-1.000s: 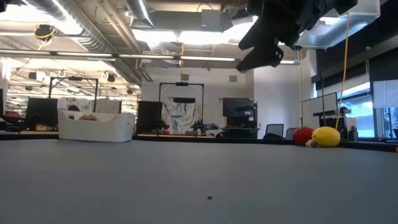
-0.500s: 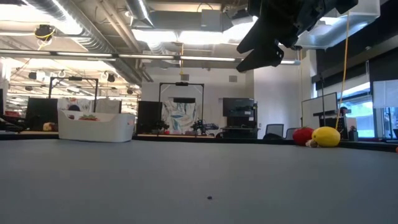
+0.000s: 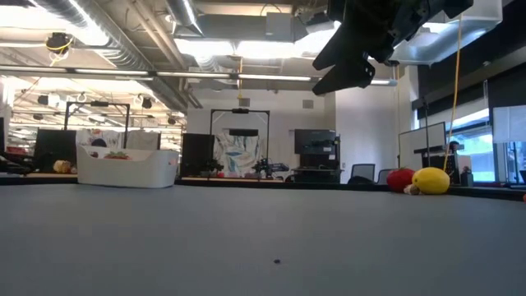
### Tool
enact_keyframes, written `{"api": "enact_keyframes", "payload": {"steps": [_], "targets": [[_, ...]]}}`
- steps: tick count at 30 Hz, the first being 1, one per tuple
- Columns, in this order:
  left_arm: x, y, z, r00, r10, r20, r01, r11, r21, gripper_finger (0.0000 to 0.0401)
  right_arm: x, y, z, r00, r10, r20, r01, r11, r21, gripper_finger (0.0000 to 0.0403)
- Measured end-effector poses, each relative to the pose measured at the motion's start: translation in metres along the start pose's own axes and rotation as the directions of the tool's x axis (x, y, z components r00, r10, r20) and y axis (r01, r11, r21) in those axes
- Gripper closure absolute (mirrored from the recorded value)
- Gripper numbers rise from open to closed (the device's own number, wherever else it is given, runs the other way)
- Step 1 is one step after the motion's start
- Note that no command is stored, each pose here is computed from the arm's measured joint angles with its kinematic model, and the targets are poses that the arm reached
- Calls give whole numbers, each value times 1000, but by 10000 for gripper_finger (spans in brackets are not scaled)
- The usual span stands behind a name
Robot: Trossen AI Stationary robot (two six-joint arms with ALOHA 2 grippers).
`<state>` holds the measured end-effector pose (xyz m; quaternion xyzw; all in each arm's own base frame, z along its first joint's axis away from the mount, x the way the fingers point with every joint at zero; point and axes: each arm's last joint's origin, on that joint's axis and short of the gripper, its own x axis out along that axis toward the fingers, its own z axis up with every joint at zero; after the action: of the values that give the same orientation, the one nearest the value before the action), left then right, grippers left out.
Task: Sort produce into baskets
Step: Put yellow the lemon into the orange bin, then put the yellow lemon into the orange bin
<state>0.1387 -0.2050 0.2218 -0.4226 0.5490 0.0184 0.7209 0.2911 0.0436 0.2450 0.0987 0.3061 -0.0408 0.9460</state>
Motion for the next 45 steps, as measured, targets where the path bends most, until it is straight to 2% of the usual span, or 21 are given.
{"api": "enact_keyframes", "payload": {"steps": [5,12,16,18,24,29,35,38,45], "targets": [[0,2,2,1000,17,2,-17,1000,3,8,0,0,0,1000,0,0,0,1000,0,68],[-6,6,2,993,50,-110,-51,999,-3,20,0,0,0,1000,-1,1,1,1000,0,68],[-18,7,3,993,23,-116,-19,999,36,20,0,0,0,1000,0,1,0,1000,-1,68],[-26,11,5,994,44,-102,-41,999,30,20,0,0,0,1000,0,1,0,1000,-1,68],[-51,27,16,995,104,-3,-104,995,2,20,0,0,0,1000,1,0,-1,1000,-1,68],[-64,30,27,986,64,152,-66,998,9,20,0,0,0,1000,-9,4,9,1000,21,68],[-66,31,36,966,68,248,-87,994,67,20,-8,-6,2,993,-113,28,110,989,94,68],[-66,31,42,941,81,328,-119,988,98,20,-20,-16,5,988,-155,24,148,974,169,68],[-66,32,56,876,114,469,-207,967,150,20,-52,-51,2,958,-274,-90,288,918,272,68]]}}
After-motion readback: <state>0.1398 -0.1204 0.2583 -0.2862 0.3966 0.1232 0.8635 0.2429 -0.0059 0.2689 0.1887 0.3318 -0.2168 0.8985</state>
